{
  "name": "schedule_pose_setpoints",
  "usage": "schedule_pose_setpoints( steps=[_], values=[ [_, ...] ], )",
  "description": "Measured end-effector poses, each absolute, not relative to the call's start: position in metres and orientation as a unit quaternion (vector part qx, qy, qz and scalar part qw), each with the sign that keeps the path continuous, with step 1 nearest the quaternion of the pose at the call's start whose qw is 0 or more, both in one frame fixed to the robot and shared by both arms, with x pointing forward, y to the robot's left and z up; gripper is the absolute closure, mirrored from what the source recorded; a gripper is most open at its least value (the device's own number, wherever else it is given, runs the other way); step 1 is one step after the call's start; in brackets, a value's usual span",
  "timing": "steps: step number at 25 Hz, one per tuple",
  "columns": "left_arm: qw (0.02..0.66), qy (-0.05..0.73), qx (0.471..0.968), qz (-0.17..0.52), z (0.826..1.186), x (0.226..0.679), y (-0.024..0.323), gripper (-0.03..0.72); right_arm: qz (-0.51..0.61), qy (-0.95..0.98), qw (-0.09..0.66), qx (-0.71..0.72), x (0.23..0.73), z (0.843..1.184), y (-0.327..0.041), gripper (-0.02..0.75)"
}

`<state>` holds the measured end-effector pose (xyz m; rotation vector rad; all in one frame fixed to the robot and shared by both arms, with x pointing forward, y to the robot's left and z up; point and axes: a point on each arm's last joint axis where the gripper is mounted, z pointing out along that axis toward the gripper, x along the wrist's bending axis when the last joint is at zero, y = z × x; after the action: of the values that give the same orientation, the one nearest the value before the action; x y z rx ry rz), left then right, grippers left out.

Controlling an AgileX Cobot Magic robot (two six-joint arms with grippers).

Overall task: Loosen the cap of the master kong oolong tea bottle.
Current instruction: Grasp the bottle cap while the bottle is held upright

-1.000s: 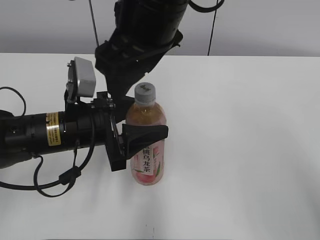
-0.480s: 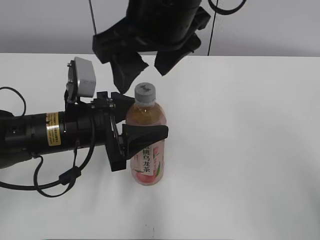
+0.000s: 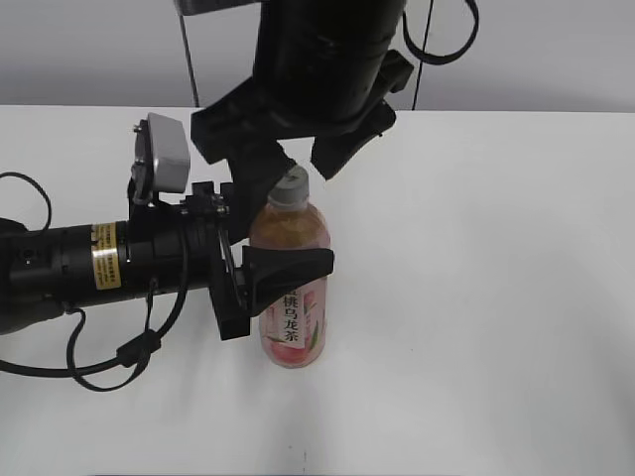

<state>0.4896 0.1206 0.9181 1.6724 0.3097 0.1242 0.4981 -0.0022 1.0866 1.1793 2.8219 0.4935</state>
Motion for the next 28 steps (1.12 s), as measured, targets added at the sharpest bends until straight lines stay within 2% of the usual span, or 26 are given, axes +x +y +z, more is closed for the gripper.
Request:
schedule_pose_setpoints(
  steps=[3, 9, 12, 15, 22, 28],
  values=[
    [0.658, 0.137, 0.738, 0.055, 0.9181, 0.4896, 0.1206, 0.233, 0.153, 0.912, 0.020, 0.381, 0.4997, 1.0816, -0.0004, 0.176],
    [0.658, 0.137, 0.738, 0.055, 0.9182, 0.4896, 0.1206, 0.233, 0.150, 0.912, 0.020, 0.381, 0.5005, 1.0794, 0.0002, 0.281],
    [0.658, 0.137, 0.738, 0.055, 0.9182, 0.4896, 0.1206, 0.233, 0.150, 0.915, 0.022, 0.374, 0.5007, 1.0794, 0.0001, 0.356],
    [0.658, 0.137, 0.738, 0.055, 0.9182, 0.4895, 0.1205, 0.233, 0.147, 0.925, 0.031, 0.348, 0.5013, 1.0793, -0.0005, 0.463],
    [0.658, 0.136, 0.738, 0.054, 0.9182, 0.4894, 0.1205, 0.233, 0.143, 0.952, 0.044, 0.265, 0.5014, 1.0793, -0.0007, 0.463],
    [0.658, 0.133, 0.739, 0.054, 0.9182, 0.4890, 0.1204, 0.233, 0.133, 0.984, 0.068, 0.096, 0.5018, 1.0792, -0.0011, 0.463]
  ],
)
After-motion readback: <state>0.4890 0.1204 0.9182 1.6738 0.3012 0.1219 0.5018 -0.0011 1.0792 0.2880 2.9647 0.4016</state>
